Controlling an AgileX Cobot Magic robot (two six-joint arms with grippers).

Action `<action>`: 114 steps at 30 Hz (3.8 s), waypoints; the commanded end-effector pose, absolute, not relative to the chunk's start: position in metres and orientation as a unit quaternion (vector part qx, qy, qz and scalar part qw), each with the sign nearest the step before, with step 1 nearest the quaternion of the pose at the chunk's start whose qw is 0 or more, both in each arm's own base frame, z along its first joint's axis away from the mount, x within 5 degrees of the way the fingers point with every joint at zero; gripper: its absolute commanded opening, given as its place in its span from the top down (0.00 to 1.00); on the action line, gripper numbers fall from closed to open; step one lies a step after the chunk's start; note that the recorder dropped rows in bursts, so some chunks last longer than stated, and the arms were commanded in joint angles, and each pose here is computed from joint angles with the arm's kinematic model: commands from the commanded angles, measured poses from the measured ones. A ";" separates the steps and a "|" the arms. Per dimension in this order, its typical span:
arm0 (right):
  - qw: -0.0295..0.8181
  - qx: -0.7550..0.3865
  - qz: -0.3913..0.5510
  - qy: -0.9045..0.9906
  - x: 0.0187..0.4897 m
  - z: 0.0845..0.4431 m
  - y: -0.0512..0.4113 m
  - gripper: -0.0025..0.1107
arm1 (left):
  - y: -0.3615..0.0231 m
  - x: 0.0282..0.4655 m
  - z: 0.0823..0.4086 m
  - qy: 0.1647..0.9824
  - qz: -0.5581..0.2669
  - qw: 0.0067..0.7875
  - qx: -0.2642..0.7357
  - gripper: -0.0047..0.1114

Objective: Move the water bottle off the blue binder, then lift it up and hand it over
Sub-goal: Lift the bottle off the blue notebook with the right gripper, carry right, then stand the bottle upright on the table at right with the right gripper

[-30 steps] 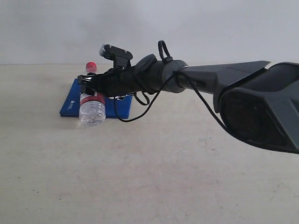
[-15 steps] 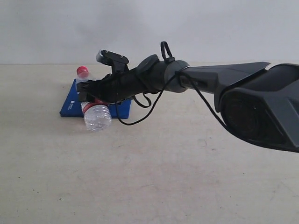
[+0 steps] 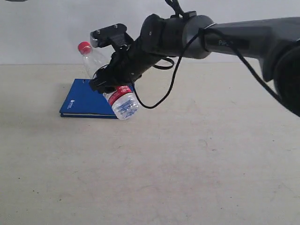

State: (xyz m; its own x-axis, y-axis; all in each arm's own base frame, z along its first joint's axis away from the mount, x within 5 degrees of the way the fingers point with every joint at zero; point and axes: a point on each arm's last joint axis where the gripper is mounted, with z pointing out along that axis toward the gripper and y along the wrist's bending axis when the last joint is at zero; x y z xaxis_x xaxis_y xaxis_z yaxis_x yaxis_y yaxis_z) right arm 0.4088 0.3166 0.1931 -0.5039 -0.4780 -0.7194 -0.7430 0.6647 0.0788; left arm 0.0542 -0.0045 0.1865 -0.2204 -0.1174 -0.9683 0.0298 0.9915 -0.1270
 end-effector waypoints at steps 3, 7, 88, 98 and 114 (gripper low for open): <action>0.533 -0.243 0.141 0.799 0.353 0.212 0.261 0.98 | -0.005 0.054 0.187 0.774 -0.063 0.629 -0.030 0.92; 0.715 -0.020 -0.046 0.697 0.295 0.204 0.144 0.98 | -0.005 0.054 0.187 0.774 -0.063 0.629 -0.030 0.92; 0.682 -0.029 -0.057 0.728 0.356 0.176 0.042 0.96 | -0.005 0.054 0.187 0.774 -0.063 0.629 -0.030 0.92; 0.409 -0.042 0.061 0.910 0.442 0.206 0.053 0.37 | -0.005 0.054 0.187 0.774 -0.063 0.629 -0.030 0.92; 0.220 -0.038 0.038 0.974 0.517 0.162 0.030 0.37 | -0.005 0.054 0.187 0.774 -0.063 0.629 -0.030 0.92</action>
